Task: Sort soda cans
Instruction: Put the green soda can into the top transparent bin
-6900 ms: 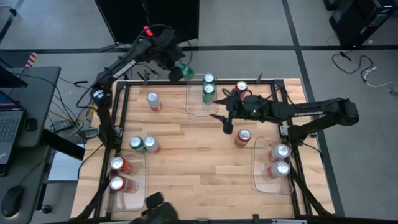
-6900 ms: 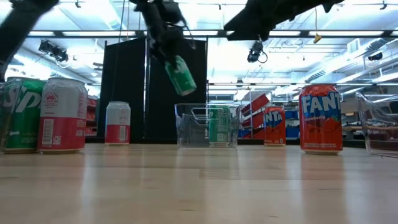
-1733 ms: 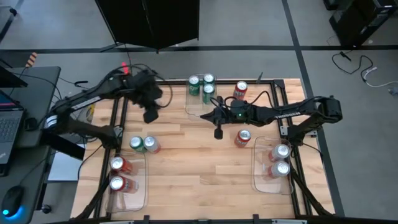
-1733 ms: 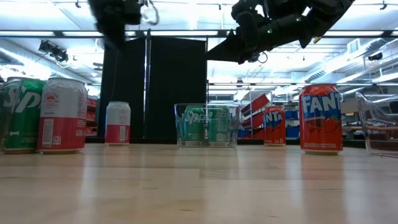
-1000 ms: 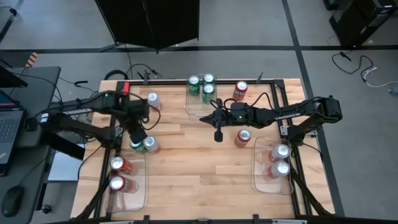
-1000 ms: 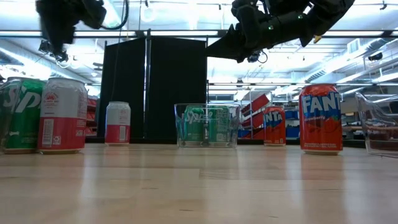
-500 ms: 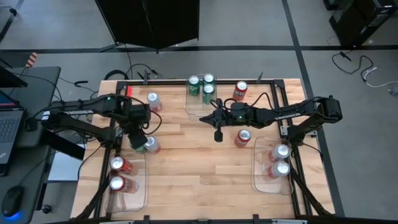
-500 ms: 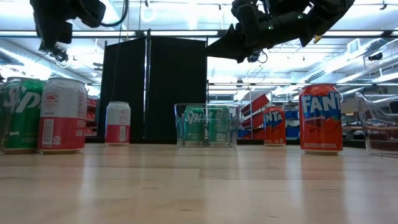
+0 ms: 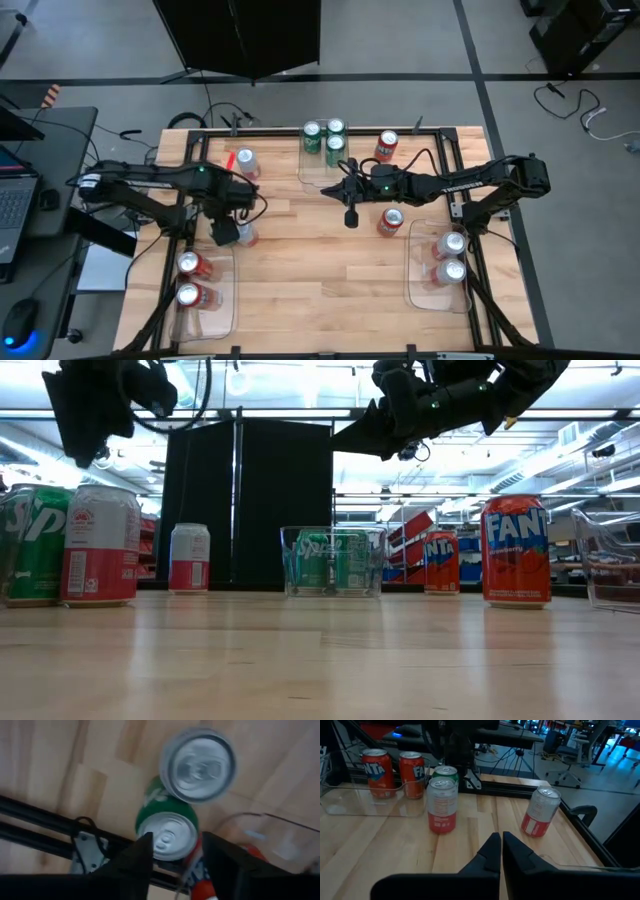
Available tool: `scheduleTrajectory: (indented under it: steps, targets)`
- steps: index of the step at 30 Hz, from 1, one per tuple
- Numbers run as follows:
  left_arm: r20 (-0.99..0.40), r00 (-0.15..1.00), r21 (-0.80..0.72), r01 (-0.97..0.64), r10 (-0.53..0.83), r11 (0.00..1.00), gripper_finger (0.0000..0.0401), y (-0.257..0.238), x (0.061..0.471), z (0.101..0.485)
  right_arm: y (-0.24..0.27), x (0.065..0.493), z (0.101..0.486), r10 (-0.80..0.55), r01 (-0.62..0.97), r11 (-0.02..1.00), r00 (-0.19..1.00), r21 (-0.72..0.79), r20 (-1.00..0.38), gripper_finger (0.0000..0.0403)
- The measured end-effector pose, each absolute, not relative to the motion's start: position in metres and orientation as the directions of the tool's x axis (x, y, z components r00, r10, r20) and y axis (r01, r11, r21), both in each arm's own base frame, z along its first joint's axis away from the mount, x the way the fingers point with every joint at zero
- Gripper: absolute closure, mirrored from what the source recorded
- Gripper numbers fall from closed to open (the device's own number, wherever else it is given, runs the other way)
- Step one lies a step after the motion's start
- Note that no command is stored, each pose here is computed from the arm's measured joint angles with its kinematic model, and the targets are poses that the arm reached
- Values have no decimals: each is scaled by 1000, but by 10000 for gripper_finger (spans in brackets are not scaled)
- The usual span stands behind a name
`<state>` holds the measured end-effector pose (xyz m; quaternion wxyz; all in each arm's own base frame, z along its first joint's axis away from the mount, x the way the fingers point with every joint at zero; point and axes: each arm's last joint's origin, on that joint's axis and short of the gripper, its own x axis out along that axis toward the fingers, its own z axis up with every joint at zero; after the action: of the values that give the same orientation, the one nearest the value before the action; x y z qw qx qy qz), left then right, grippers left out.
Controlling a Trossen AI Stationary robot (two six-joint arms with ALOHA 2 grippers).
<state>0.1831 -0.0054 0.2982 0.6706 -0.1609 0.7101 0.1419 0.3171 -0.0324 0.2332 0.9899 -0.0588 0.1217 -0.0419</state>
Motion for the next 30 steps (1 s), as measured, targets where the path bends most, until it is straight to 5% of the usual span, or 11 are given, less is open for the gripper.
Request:
scheduleTrajectory:
  steps: [12, 30]
  targets:
    - [-982, -160, 4, -541, -98, 841, 127, -7, 167, 268, -32, 317, 233, -97, 68, 990, 965, -126, -243, 394]
    - [-991, -59, -58, -603, -117, 796, 134, -7, 160, 270, -32, 317, 233, -95, 67, 990, 965, -122, -243, 386]
